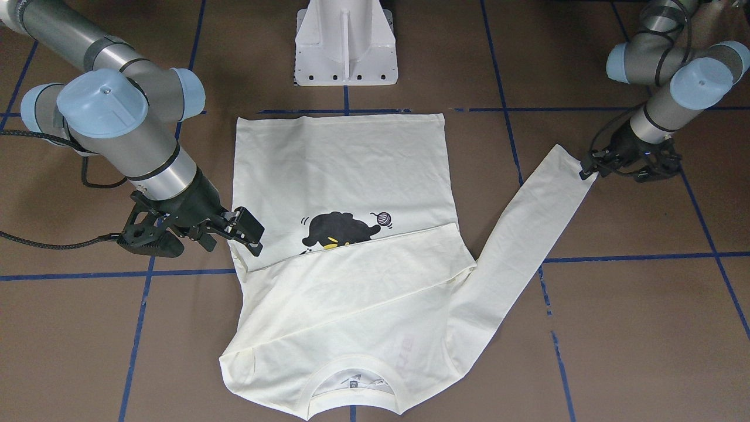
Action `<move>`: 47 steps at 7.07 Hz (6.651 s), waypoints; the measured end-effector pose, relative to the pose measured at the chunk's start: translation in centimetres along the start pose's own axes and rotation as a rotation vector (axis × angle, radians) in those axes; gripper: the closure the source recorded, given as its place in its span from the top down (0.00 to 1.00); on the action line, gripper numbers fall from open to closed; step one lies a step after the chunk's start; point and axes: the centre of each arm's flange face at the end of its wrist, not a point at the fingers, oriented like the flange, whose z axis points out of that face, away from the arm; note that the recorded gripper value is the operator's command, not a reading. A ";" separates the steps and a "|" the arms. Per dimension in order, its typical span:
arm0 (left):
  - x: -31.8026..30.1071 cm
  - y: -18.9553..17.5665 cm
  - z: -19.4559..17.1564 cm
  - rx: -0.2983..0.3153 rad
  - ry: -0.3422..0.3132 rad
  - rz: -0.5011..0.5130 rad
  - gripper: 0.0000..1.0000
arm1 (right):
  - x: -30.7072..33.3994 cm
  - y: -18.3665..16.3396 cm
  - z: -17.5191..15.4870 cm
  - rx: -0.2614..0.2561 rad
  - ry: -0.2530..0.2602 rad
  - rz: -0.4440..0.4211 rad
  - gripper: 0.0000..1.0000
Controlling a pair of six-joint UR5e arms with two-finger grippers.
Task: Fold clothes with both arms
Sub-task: 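Release the sleeve with the right gripper while the left gripper grasps the other cuff, then fold the held sleeve across the chest with the left gripper, then release the sleeve with the left gripper while the right gripper moves to the hem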
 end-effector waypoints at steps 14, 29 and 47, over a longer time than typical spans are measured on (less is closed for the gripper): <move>55.0 -6.2 -19.6 0.137 0.209 -0.086 0.00 | 23.7 -7.3 -9.8 -0.040 0.068 -0.265 1.00; 45.6 -1.7 -12.7 0.283 0.349 0.074 0.71 | 19.4 18.0 1.1 -0.040 0.032 0.057 0.92; 37.0 7.4 -6.0 0.183 0.279 -0.167 0.76 | 12.5 37.2 0.2 0.199 0.142 0.149 0.00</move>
